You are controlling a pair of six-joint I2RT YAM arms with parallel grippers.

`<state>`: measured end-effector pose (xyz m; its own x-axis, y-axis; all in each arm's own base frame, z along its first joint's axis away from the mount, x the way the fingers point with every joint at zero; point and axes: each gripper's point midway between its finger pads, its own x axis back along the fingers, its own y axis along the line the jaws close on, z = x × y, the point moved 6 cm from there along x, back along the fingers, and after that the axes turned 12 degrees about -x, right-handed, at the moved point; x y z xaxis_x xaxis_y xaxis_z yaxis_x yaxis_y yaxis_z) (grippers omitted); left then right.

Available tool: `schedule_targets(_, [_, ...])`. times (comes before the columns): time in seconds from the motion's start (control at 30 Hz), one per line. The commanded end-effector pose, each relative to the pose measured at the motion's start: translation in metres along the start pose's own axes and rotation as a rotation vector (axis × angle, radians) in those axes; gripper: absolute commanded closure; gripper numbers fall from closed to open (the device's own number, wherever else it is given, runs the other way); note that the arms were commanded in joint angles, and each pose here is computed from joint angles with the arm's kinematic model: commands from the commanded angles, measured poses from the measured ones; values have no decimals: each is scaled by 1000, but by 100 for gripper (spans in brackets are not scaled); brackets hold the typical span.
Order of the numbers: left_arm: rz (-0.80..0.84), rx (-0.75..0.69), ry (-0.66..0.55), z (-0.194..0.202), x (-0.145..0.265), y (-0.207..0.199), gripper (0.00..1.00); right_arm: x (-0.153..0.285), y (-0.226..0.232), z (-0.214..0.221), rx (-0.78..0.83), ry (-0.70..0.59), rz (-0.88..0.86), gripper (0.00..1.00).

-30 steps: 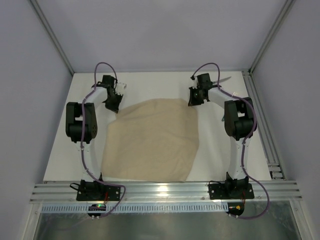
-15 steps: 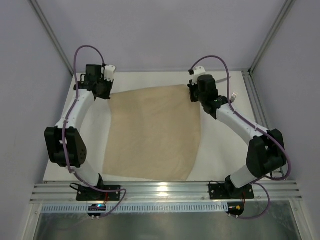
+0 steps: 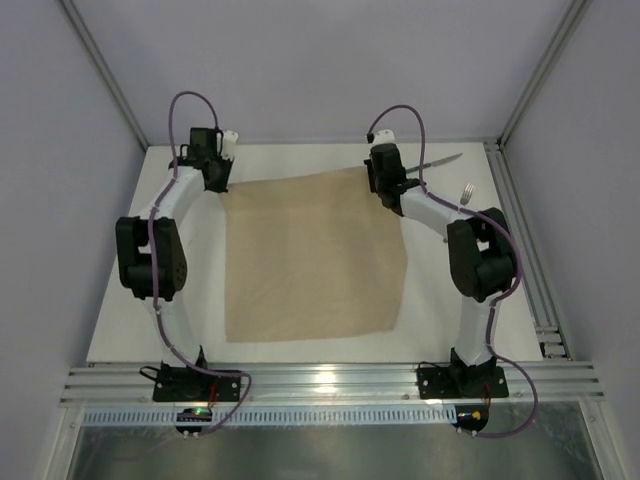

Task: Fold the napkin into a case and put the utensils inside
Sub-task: Flatten out the crumpled napkin at the center of the board.

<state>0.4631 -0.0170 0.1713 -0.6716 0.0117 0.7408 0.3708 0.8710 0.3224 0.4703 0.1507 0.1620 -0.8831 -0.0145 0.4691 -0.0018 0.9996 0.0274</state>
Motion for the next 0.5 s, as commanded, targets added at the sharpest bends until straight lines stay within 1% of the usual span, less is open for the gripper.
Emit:
schedule_targets(0.0, [-99, 12, -52, -20, -11, 21, 100, -18, -1, -23, -81, -107, 108, 96])
schedule_targets(0.03, [-92, 8, -37, -16, -17, 19, 100, -18, 0, -29, -86, -121, 111, 96])
schedule_targets(0.1, [-116, 5, -44, -23, -22, 25, 100, -27, 3, -23, -76, -110, 116, 96])
schedule_targets(0.13, [-111, -2, -21, -20, -35, 23, 100, -28, 10, -29, -78, -116, 85, 96])
schedule_targets(0.2, [-141, -2, -21, -30, -37, 32, 100, -35, 18, -25, -66, -82, 48, 95])
schedule_targets(0.23, [-136, -9, 3, -28, -49, 32, 100, -36, 24, -37, -70, -96, 18, 87])
schedule_targets(0.27, [-137, -11, 10, -30, -52, 34, 98, -36, 28, -32, -51, -49, -13, 73])
schedule_targets(0.3, [-137, -12, 5, -42, -47, 39, 87, -40, 31, -30, -34, -22, -28, 36])
schedule_targets(0.33, [-120, -11, 25, -40, -54, 37, 47, -37, 34, -45, -37, -31, -37, 24])
schedule_targets(0.37, [-107, -7, 25, -44, -52, 37, 32, -35, 31, -47, -28, -13, -13, 16])
schedule_targets(0.4, [-83, -2, 36, -43, -46, 35, 24, -22, 24, -52, -21, 10, 11, 5])
schedule_targets(0.43, [-43, 3, 23, -44, -41, 30, 19, -13, 19, -45, -9, 33, 31, 3])
schedule_targets(0.47, [-30, 8, -26, -53, -18, 31, 11, -3, 12, -44, -7, 38, 48, 1])
